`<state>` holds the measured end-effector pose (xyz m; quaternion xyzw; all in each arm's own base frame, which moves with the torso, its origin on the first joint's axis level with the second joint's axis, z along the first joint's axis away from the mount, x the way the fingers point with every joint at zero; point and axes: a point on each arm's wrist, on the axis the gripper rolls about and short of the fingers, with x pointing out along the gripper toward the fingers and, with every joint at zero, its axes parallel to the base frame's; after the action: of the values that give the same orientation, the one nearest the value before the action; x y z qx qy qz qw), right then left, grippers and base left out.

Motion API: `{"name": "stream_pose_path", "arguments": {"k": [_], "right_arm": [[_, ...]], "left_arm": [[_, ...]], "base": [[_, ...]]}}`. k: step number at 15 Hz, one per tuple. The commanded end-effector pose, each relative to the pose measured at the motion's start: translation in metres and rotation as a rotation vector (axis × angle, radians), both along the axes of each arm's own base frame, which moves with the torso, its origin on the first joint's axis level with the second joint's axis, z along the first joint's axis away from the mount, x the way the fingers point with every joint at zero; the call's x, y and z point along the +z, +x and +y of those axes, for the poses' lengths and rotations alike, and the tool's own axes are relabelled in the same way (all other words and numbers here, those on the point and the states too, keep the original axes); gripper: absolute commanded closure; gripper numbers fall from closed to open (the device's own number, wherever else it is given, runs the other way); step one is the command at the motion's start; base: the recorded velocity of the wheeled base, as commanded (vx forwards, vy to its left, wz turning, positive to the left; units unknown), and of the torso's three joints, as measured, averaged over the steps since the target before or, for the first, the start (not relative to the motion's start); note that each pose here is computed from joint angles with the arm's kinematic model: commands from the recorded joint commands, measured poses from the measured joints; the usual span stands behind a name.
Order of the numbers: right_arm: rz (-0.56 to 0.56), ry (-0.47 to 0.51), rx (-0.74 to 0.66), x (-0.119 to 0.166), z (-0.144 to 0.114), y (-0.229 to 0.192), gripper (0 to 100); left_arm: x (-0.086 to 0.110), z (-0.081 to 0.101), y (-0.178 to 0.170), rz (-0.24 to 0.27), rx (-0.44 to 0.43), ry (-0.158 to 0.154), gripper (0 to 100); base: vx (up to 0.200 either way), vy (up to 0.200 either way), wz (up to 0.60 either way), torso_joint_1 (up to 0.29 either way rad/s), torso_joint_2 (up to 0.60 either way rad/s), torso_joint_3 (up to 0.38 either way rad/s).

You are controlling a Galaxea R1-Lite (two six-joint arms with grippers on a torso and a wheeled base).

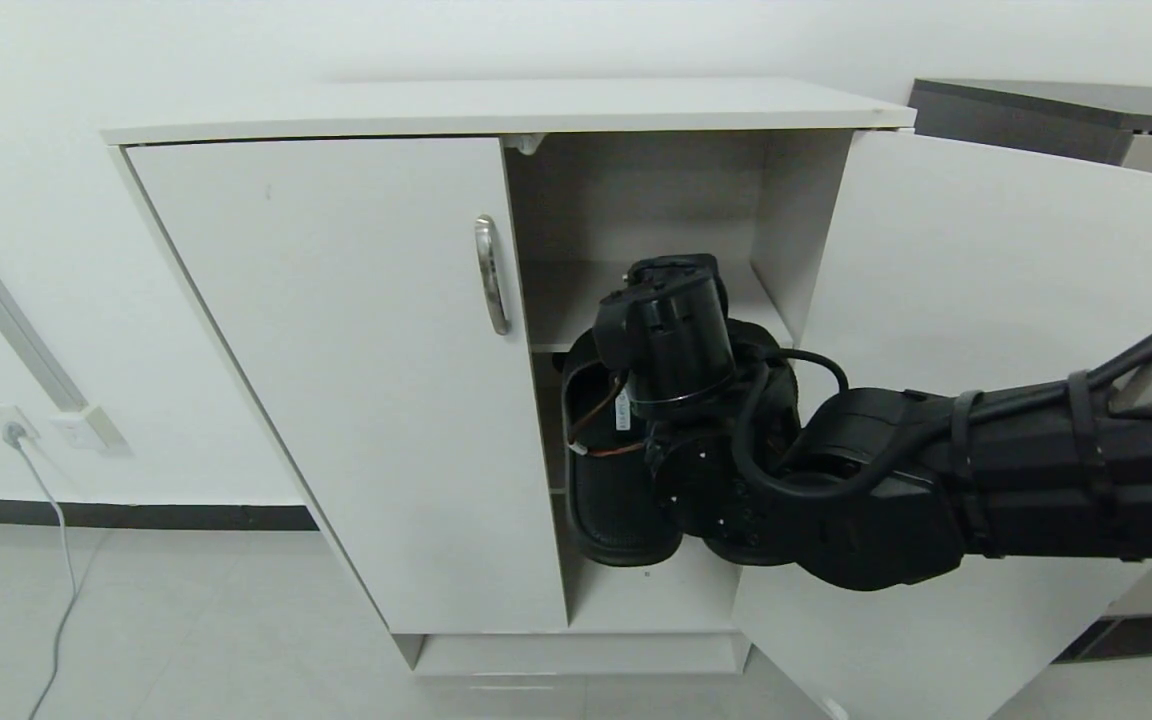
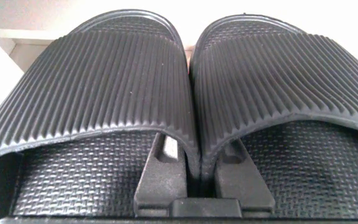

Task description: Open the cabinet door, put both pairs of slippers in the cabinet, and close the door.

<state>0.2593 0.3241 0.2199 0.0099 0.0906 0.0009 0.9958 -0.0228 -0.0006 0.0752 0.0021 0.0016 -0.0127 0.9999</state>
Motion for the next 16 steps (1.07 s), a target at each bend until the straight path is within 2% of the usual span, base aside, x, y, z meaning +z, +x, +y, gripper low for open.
{"name": "stream_pose_path", "arguments": {"k": [1, 6, 16], "right_arm": [[-0.001, 0.002, -0.001, 0.0003, -0.0005, 0.0005, 100], [0.001, 0.001, -0.001, -0.0008, -0.0006, 0.0004, 100], [0.01, -0.011, 0.001, -0.0054, -0.0008, -0.0021, 100]], "left_arm": [[0.0, 0.0, 0.0, 0.0, -0.001, 0.0, 100], [0.0, 0.0, 0.0, 0.0, -0.001, 0.0, 100], [0.0, 0.0, 0.0, 0.0, 0.001, 0.0, 100]], "base": [[0.0, 0.0, 0.0, 0.0, 0.0, 0.0], [0.0, 0.0, 0.0, 0.0, 0.0, 0.0], [0.2, 0.0, 0.0, 0.002, 0.0, 0.002]]}}
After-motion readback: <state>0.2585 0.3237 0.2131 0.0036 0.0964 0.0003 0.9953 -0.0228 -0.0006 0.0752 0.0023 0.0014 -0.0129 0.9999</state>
